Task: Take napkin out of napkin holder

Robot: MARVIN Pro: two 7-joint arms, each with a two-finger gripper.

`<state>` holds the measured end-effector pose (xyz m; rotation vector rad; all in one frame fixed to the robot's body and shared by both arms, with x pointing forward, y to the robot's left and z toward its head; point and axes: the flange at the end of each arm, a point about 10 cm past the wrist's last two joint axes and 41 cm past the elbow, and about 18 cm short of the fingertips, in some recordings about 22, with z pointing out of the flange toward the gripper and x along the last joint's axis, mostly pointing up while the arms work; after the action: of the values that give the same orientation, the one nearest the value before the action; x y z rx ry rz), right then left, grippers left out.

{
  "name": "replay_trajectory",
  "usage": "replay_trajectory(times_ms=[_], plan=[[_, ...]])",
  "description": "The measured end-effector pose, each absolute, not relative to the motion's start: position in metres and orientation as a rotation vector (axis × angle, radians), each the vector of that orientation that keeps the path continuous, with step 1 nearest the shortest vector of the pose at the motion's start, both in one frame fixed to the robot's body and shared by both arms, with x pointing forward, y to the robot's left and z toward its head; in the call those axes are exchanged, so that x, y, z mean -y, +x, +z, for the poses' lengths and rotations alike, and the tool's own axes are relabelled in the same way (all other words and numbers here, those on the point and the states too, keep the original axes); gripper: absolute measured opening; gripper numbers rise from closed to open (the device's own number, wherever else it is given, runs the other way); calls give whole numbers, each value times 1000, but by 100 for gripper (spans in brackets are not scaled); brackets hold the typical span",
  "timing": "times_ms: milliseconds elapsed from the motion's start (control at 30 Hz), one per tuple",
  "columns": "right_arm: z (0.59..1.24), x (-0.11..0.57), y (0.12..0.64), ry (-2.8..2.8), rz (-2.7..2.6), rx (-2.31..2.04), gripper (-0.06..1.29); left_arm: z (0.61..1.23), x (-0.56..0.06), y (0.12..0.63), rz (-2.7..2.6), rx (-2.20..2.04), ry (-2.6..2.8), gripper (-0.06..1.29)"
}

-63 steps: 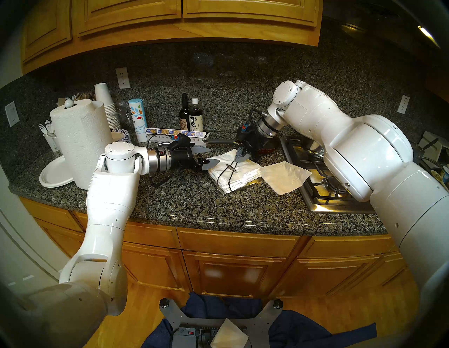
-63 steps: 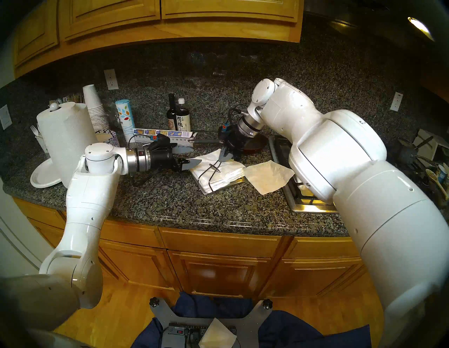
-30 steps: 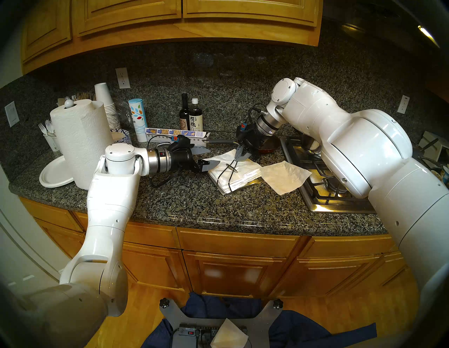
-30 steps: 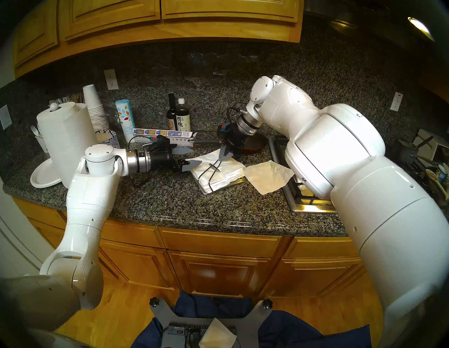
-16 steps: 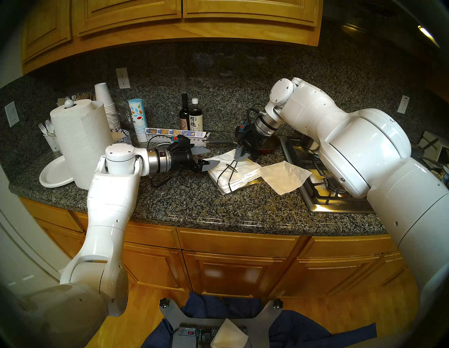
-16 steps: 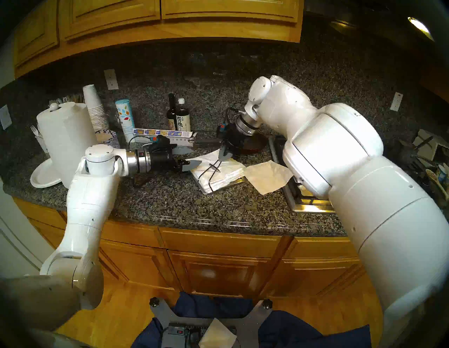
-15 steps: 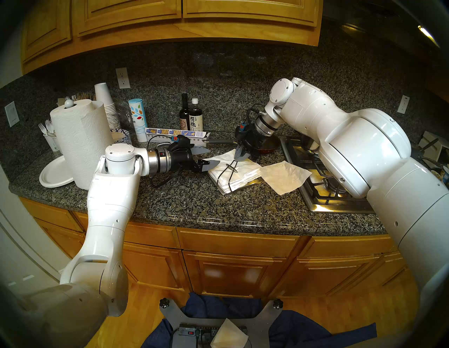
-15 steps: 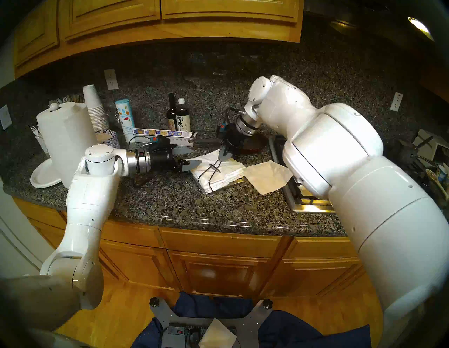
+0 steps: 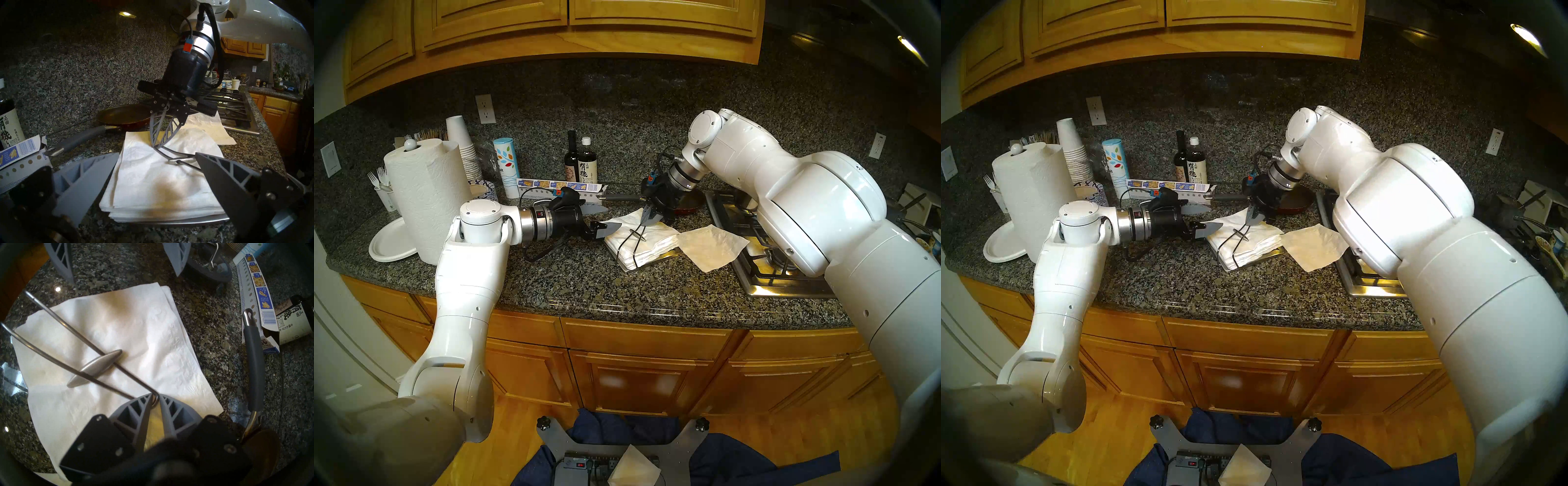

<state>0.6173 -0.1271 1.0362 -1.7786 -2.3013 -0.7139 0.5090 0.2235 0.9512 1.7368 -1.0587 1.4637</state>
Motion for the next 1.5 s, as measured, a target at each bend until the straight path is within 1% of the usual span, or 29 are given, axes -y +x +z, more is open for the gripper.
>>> replay_trajectory(times_ms=[100, 233, 300, 333, 433, 500, 1000, 1067, 1100, 1233, 1300, 1333, 1367, 1433, 1500], plan=[[1037, 127, 617, -1777, -710, 2307, 23, 951, -224, 509, 1465, 1058, 1736, 121], [1038, 127, 617, -1774, -705, 2315, 22, 952, -224, 508, 1466, 1056, 1735, 121], [1038, 127, 617, -1773, -704, 2318, 20, 952, -224, 508, 1467, 1056, 1735, 121], [1039, 126, 617, -1772, -703, 2320, 16, 952, -224, 508, 1467, 1056, 1735, 121], [1040, 126, 617, -1768, -707, 2321, 13, 952, -225, 508, 1467, 1055, 1734, 121], [1041, 126, 617, -1765, -711, 2320, -3, 952, -225, 508, 1465, 1056, 1733, 121], [1058, 132, 616, -1732, -737, 2295, -4, 948, -218, 510, 1418, 1091, 1721, 121], [1058, 134, 616, -1734, -733, 2289, -4, 947, -215, 511, 1402, 1100, 1719, 118], [1057, 136, 616, -1736, -730, 2284, -4, 946, -213, 512, 1393, 1103, 1720, 113], [1056, 141, 615, -1742, -726, 2267, -3, 943, -211, 517, 1370, 1106, 1725, 97], [1055, 144, 615, -1745, -725, 2259, 1, 942, -210, 519, 1362, 1107, 1728, 87], [1054, 146, 615, -1748, -724, 2252, 2, 941, -210, 520, 1357, 1109, 1729, 75], [1053, 147, 615, -1749, -724, 2248, 2, 941, -209, 521, 1355, 1110, 1729, 67], [1051, 149, 615, -1754, -726, 2237, 4, 942, -209, 524, 1351, 1114, 1730, 43], [1050, 151, 615, -1757, -728, 2228, 6, 943, -208, 526, 1351, 1118, 1729, 38]])
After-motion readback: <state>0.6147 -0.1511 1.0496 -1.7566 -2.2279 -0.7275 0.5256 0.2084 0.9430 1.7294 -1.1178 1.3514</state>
